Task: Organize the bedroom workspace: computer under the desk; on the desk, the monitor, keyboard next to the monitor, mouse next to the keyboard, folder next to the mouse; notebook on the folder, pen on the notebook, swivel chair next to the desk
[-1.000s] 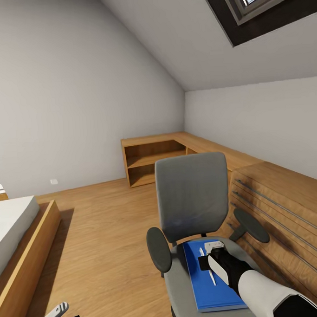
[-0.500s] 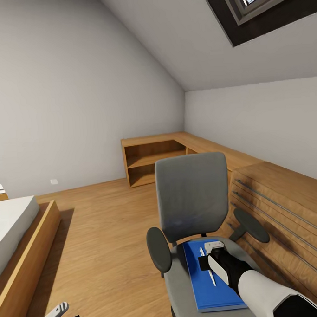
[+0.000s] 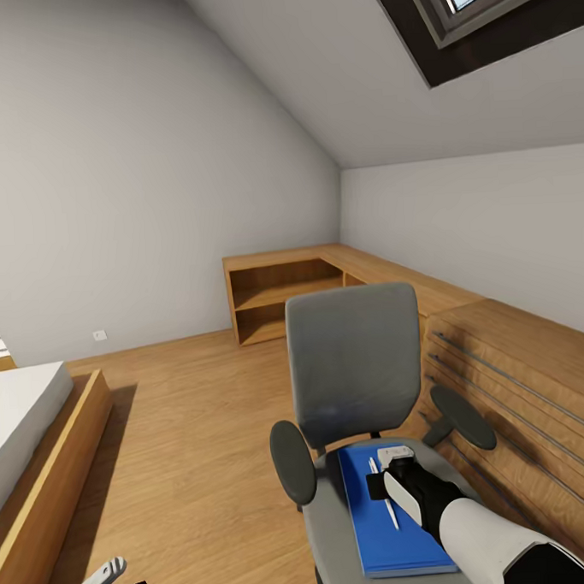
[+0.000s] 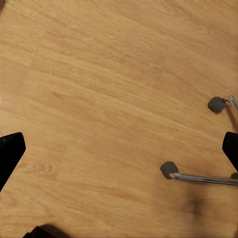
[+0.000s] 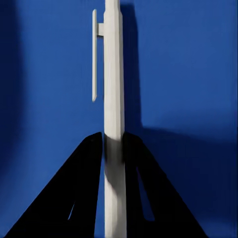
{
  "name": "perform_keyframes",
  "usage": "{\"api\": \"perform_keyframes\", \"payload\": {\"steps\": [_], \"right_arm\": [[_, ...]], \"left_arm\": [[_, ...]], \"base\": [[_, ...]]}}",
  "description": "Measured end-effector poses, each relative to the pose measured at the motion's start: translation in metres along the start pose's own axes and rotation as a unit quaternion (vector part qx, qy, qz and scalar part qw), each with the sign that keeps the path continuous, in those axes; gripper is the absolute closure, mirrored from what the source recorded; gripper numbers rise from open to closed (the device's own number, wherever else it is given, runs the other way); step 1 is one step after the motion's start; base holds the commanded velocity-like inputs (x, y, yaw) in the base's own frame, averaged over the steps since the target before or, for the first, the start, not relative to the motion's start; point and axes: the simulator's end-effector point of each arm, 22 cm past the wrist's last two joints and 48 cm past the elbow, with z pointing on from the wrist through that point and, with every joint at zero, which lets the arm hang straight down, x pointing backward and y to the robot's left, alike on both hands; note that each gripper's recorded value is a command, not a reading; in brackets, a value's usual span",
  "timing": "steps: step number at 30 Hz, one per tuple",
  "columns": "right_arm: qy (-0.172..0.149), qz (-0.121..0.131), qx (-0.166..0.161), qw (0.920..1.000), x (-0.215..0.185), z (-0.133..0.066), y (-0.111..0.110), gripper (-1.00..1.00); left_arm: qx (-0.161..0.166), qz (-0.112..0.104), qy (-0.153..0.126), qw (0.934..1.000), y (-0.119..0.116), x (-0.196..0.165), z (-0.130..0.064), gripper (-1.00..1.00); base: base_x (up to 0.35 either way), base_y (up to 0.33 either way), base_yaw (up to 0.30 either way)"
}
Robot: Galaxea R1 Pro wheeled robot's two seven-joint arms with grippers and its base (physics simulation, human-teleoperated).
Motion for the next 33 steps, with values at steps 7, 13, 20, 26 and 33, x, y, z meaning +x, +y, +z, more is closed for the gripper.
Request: {"api": "perform_keyframes", "payload": {"steps": [7, 13, 20, 26, 33], "right_arm": [[-0.003, 0.001, 0.001, 1.0, -0.01, -0.011, -0.003, 1.0], [-0.024, 0.002, -0.006, 0.9997, -0.035, -0.025, 0.002, 1.0], [-0.064, 0.004, -0.018, 0.9978, -0.075, -0.051, 0.001, 1.0], [-0.065, -0.002, -0.036, 0.9973, -0.088, -0.078, 0.002, 1.0], [-0.076, 0.03, -0.045, 0.9956, -0.09, -0.123, -0.006, 1.0]], "left_arm": [[0.0, 0.0, 0.001, 1.0, -0.004, -0.007, -0.01, -1.0], [-0.008, 0.0, 0.012, 0.9999, -0.002, -0.004, -0.014, -1.0], [-0.01, 0.0, 0.014, 0.9999, -0.006, -0.01, -0.024, -1.0], [-0.011, 0.0, 0.015, 0.9998, -0.009, -0.016, -0.032, -1.0], [-0.01, 0.001, 0.017, 0.9998, -0.014, -0.02, -0.041, -1.0]], "base": [[-0.091, 0.0, 0.0], [-0.23, 0.0, 0.0], [-0.034, 0.0, 0.0], [-0.003, 0.0, 0.0], [0.0, 0.0, 0.0]]}}
